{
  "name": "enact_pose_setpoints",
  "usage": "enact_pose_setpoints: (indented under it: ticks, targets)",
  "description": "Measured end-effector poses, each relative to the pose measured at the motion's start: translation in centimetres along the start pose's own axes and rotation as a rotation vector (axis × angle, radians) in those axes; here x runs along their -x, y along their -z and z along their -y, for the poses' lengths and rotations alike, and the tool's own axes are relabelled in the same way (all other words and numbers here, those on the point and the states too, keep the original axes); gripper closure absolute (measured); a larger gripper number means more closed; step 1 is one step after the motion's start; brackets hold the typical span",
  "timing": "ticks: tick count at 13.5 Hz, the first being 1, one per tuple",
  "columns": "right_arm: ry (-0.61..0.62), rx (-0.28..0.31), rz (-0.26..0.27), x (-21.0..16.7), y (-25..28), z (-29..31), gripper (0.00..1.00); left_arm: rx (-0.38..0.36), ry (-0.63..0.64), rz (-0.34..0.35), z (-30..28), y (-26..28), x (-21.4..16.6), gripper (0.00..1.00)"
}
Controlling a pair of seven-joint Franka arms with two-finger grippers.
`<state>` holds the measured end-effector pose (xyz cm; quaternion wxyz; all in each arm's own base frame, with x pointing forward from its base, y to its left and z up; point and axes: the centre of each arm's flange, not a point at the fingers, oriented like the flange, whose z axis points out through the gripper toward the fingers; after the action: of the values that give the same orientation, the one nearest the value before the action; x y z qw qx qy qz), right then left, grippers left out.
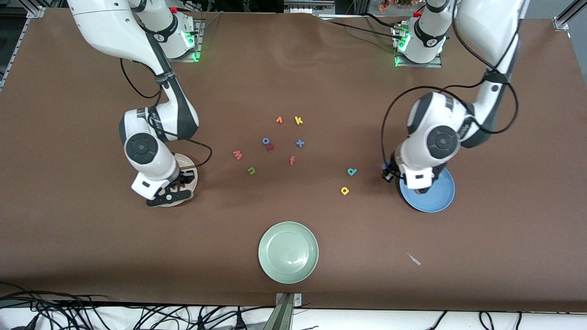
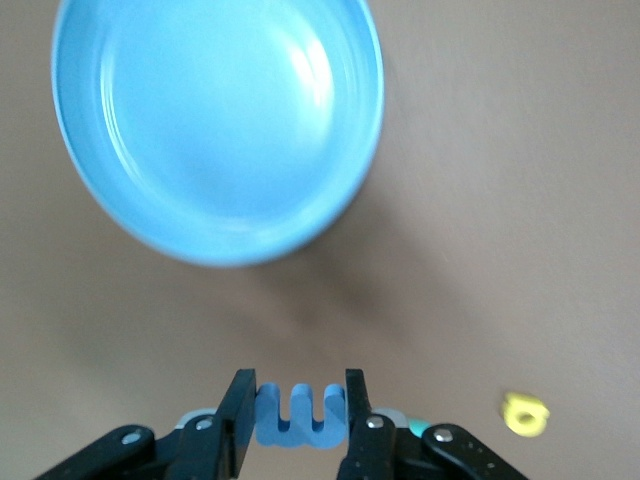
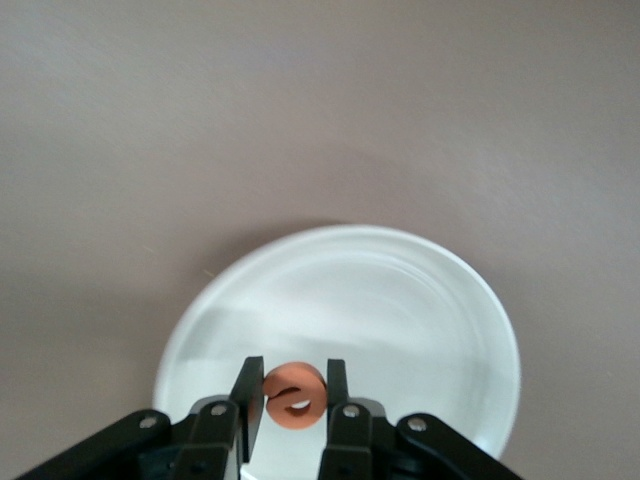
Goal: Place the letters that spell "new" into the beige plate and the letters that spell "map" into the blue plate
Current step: 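Place the E on the blue plate and the e on the beige plate, then grasp the teal P and green u with the left and right grippers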
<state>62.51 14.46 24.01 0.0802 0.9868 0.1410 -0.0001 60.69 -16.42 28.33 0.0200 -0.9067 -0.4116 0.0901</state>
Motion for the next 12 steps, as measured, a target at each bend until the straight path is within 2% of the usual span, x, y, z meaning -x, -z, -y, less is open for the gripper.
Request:
enact_pose_setpoints:
  ticks: [1, 3, 5, 6, 8, 10, 12]
  targets:
    - [-0.003, -0.003, -0.010, 1.0, -0.8, -0.3, 0.64, -0.011, -0.058, 0.003, 1.2, -0.3, -2.0, 0.60]
    - [-0.003, -0.009, -0.021, 2.1, -1.6, 0.0, 0.43, -0.082, -0.177, -0.028, 3.1, -2.2, -4.9, 0.60]
    - [-0.025, -0.019, -0.037, 1.9, -0.8, 0.9, 0.22, -0.144, -0.221, -0.025, 4.0, -5.3, -6.4, 0.60]
    - [-0.043, -0.032, -0.051, 1.7, 0.1, 2.2, 0.17, -0.163, -0.228, -0.013, 4.2, -6.7, -6.6, 0.60]
    - [-0.098, -0.071, -0.080, 1.1, 1.9, 6.9, 0.15, -0.180, -0.226, 0.005, 4.4, -8.7, -7.0, 0.60]
    - [-0.145, -0.105, -0.099, 0.8, 3.5, 12.1, 0.14, -0.184, -0.218, 0.013, 4.7, -9.4, -7.4, 0.56]
    - [-0.176, -0.118, -0.107, 1.0, 4.3, 16.2, 0.09, -0.178, -0.217, 0.009, 4.6, -9.0, -7.7, 0.37]
